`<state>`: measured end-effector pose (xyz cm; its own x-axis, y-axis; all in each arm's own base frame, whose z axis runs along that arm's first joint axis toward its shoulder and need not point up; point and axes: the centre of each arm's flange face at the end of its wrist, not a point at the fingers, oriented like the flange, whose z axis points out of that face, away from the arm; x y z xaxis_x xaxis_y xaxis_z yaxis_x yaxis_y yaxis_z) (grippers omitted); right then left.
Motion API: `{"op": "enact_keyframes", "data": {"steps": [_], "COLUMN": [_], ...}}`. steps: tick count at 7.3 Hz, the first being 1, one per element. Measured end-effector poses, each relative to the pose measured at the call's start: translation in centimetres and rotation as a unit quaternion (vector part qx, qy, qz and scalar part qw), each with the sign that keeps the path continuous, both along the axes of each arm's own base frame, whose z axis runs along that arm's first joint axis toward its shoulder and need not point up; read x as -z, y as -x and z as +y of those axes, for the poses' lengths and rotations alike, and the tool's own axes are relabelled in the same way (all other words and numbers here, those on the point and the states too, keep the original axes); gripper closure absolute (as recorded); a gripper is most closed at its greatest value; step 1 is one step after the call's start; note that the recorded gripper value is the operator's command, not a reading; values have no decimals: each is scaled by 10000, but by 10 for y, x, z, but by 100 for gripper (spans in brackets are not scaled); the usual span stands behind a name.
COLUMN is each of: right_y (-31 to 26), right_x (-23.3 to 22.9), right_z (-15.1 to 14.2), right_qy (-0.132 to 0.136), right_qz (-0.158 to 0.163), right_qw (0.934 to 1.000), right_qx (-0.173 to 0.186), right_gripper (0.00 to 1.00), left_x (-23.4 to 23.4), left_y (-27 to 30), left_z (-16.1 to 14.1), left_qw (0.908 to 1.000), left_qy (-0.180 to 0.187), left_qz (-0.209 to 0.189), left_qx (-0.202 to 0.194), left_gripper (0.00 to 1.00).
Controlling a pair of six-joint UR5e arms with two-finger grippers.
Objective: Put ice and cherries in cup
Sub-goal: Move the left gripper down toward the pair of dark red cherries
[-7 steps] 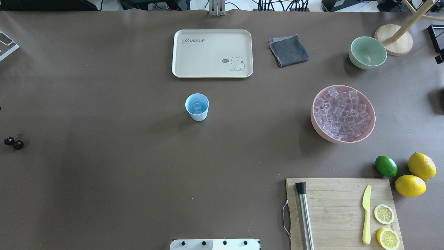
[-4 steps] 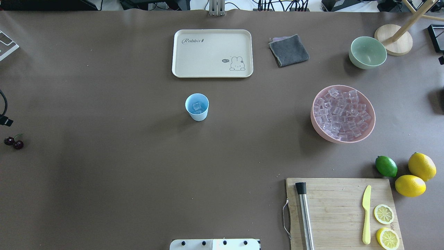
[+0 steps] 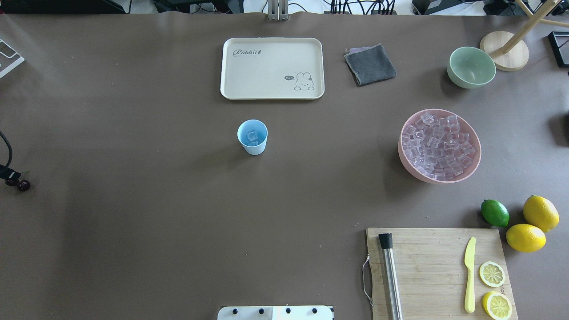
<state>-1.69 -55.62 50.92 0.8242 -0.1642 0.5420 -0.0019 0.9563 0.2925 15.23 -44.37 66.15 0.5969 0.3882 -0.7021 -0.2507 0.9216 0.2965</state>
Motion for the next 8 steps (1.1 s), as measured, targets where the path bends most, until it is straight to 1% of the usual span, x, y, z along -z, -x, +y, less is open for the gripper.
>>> {"op": "enact_keyframes", "data": {"steps": [2, 3, 5, 6, 8], "right_y": [-1, -2, -3, -3, -4], "right_x": [-6, -11, -16, -17, -18], "right_z": [3, 6, 9, 9, 9], "right_qy": [-29, -19, -1, -1, -22], "right_qz": [38, 45, 58, 69, 102], "right_qw": [10000, 10000, 10000, 10000, 9999], "right_qx": [-21, -23, -30, -34, -48], "right_gripper": [0, 0, 0, 0, 0], "left_x": [-13, -17, -18, -18, -21], "left_y": [-3, -3, -3, -3, -3], "left_z": [4, 5, 5, 5, 5], "left_qw": [10000, 10000, 10000, 10000, 10000], "left_qy": [12, -15, -51, -55, -36], "left_qz": [3, 6, 8, 13, 8], "left_qx": [-53, -57, -60, -61, -69], "left_gripper": [19, 19, 42, 47, 47]}}
